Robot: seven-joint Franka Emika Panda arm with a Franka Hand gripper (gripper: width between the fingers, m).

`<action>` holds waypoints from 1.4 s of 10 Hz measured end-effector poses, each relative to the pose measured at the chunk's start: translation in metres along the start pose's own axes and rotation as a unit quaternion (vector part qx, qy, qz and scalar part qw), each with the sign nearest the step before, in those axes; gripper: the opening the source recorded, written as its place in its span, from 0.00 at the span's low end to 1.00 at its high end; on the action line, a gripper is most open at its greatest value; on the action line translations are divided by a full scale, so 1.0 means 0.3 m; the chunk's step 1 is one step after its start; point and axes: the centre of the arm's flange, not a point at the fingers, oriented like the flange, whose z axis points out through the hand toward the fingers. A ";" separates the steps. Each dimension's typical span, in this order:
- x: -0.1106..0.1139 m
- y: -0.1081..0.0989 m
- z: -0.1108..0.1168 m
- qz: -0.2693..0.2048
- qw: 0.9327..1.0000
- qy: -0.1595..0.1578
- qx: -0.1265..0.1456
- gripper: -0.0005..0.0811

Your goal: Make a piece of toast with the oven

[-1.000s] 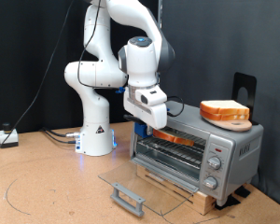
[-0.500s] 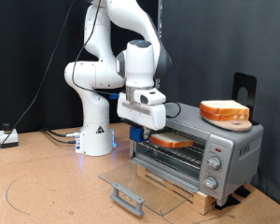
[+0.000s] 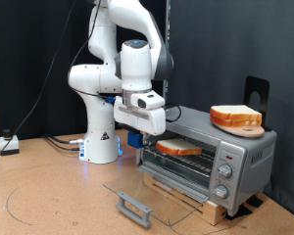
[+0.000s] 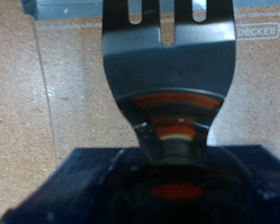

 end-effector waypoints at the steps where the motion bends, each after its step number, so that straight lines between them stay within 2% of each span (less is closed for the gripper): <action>1: -0.018 0.004 -0.014 0.007 1.000 0.006 0.014 0.50; 3: -0.062 0.019 -0.045 0.027 0.999 0.023 0.030 0.50; 6: -0.117 0.038 -0.050 0.045 0.998 0.017 0.036 0.50; 9: -0.118 0.042 -0.045 0.063 0.997 0.018 0.046 0.50; 12: -0.129 0.056 -0.061 0.087 0.994 0.045 0.049 0.50; 14: -0.182 0.086 -0.083 0.113 0.991 0.061 0.044 0.50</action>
